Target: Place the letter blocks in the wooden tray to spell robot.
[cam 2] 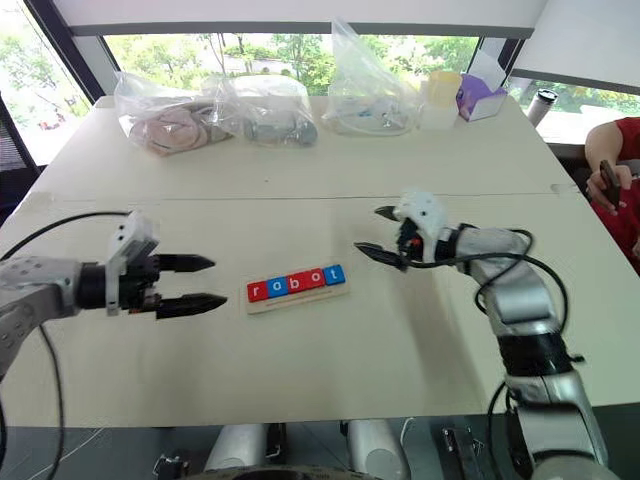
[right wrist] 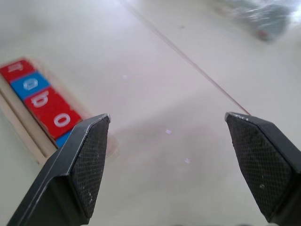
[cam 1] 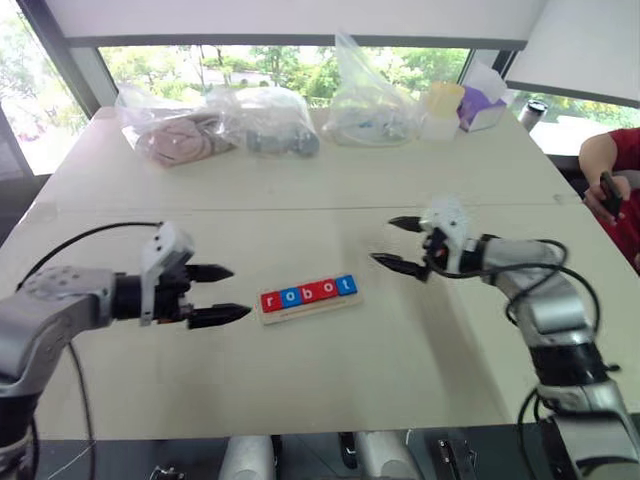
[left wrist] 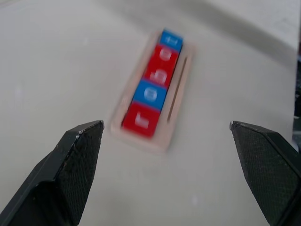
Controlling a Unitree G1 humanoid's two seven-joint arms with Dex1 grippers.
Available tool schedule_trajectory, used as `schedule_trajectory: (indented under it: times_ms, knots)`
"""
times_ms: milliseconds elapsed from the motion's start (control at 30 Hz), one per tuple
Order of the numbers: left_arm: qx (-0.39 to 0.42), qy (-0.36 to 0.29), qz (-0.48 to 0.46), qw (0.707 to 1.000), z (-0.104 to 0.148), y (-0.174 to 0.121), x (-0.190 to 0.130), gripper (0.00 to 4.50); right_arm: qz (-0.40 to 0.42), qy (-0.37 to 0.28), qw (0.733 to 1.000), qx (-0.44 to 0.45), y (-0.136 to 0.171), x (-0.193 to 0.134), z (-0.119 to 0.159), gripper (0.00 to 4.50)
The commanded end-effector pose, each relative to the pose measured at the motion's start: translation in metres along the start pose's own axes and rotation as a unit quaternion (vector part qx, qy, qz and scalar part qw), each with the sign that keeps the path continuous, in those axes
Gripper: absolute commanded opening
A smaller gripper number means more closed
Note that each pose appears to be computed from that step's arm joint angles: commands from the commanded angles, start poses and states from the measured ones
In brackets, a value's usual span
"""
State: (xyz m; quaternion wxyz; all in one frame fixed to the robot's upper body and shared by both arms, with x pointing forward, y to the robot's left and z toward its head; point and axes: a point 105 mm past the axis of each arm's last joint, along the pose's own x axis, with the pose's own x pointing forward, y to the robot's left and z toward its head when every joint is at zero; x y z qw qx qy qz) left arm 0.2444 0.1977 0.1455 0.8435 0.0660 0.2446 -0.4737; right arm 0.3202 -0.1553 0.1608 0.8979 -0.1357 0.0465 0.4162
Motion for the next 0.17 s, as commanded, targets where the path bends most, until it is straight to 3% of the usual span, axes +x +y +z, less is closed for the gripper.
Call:
schedule_trajectory:
  times_ms: [33,167]
  knots:
    - [0.006,-0.029,0.043,0.999,0.005,0.002,-0.015,4.5,-0.025,-0.038,0.997,0.068,0.023,-0.017,0.013,4.02]
    - [-0.006,-0.058,0.079,0.995,-0.002,0.007,-0.018,4.5,-0.033,-0.018,0.991,0.125,0.047,-0.027,0.0,4.02]
